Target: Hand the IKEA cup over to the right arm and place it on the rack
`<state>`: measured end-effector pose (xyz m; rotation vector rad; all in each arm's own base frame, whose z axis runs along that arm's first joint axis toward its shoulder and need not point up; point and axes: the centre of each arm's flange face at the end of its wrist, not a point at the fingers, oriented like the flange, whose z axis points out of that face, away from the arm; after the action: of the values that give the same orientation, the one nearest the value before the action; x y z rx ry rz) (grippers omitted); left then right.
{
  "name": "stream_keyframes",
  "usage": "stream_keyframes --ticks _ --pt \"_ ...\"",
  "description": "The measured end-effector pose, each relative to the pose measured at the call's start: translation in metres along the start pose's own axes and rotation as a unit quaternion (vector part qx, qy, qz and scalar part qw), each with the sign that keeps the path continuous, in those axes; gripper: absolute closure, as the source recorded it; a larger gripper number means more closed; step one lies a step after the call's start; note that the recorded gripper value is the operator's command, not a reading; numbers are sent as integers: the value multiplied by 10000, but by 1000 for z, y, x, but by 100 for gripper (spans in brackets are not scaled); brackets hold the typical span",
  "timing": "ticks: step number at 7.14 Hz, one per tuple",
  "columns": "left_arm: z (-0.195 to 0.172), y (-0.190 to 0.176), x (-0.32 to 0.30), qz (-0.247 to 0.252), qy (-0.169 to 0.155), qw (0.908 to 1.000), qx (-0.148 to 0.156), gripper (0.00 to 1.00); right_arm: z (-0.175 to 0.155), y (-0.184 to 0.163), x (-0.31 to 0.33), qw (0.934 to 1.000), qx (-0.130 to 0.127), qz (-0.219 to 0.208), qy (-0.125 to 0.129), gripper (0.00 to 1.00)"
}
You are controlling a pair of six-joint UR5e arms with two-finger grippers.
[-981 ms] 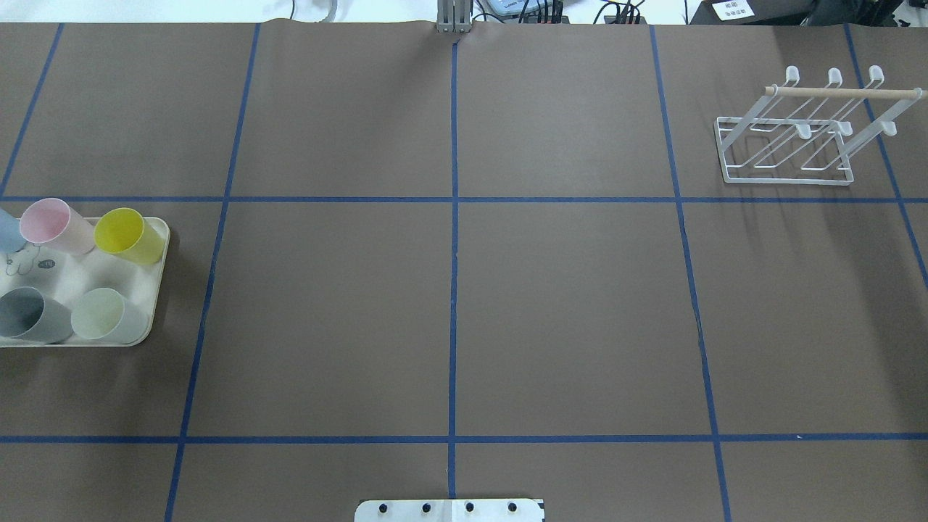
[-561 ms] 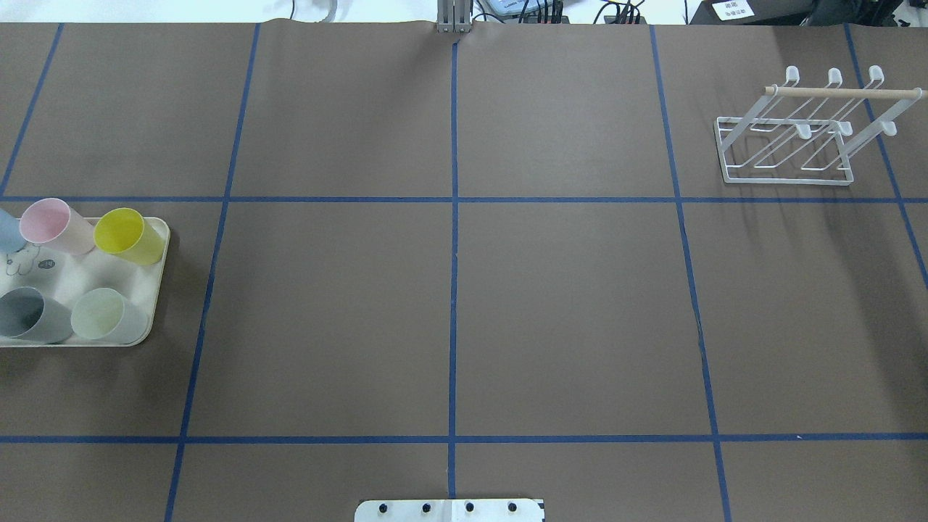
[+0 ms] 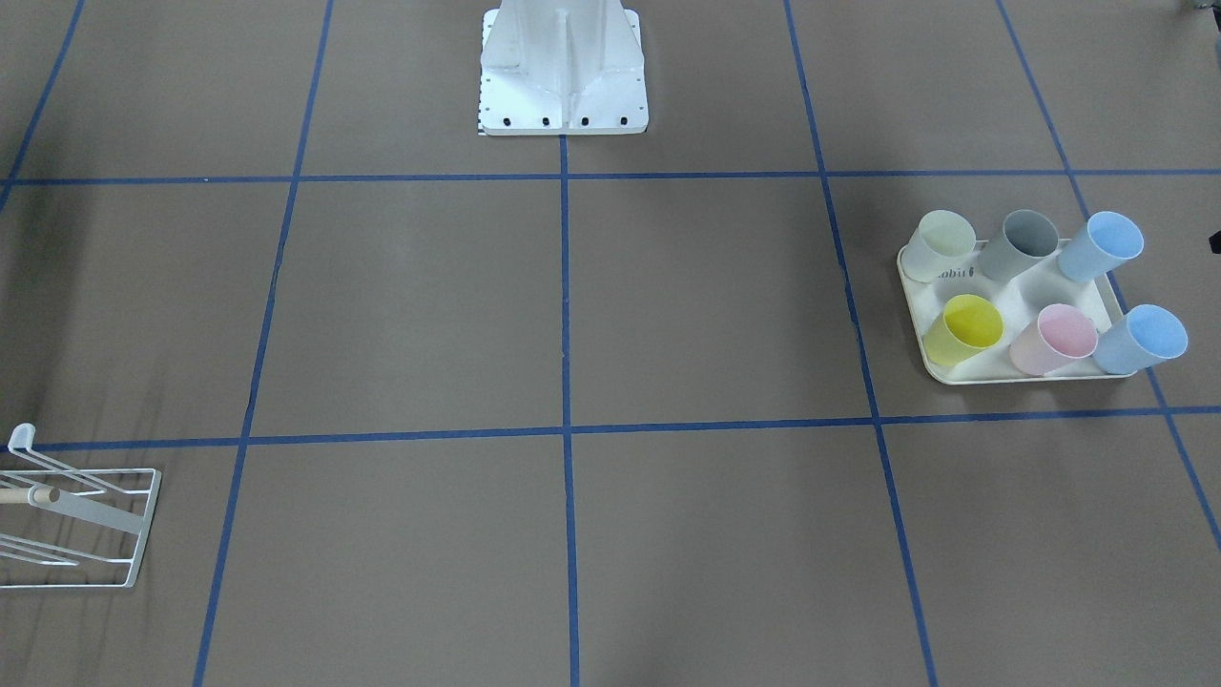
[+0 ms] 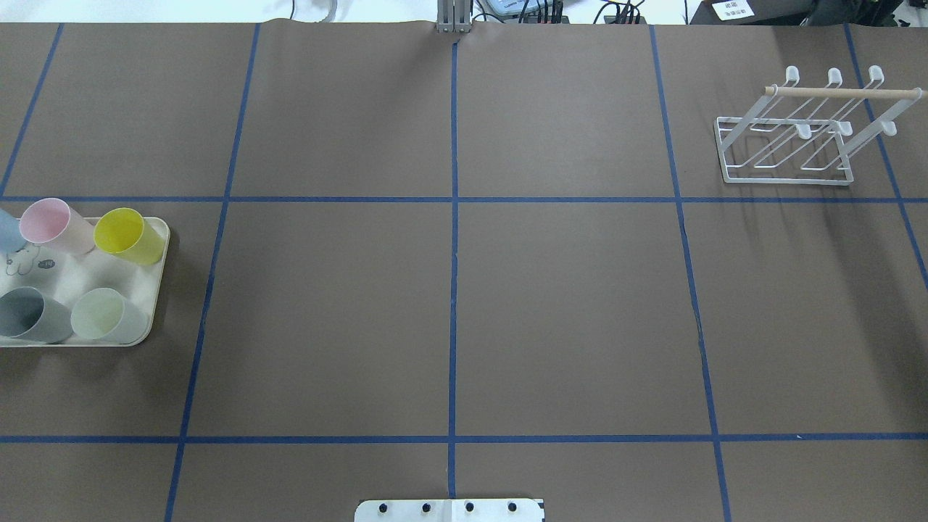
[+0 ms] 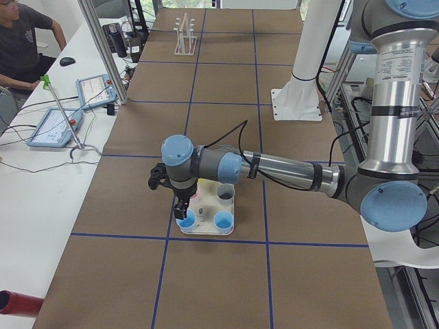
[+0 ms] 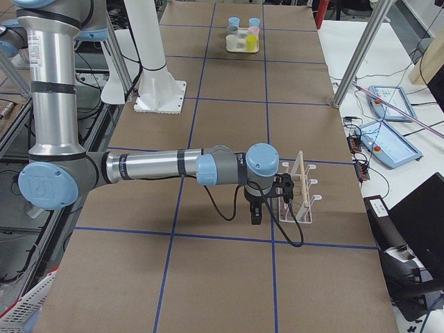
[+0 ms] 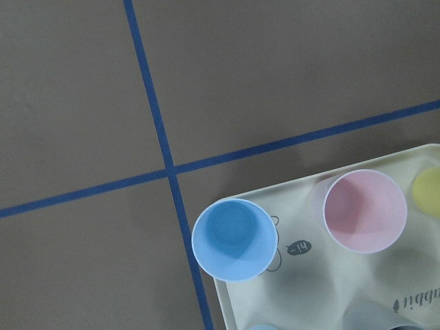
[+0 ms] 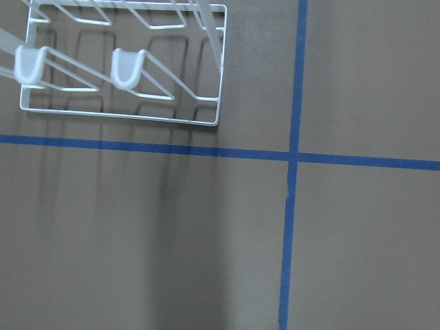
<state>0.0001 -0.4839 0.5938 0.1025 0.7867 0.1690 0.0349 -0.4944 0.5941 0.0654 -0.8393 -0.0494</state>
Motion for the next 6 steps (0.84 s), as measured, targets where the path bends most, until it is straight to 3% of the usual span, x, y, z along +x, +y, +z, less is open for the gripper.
stream_keyframes --ticks 3,4,6 --pt "46 59 1 -394 -132 9990 145 2 -24 -7 -40 9996 224 -132 -100 0" --pt "56 67 4 -389 -122 9992 57 3 -40 -10 -59 9992 368 -41 -163 0" --pt "80 74 9 -301 -114 9993 -208 14 -62 -14 -85 9980 575 63 -249 0"
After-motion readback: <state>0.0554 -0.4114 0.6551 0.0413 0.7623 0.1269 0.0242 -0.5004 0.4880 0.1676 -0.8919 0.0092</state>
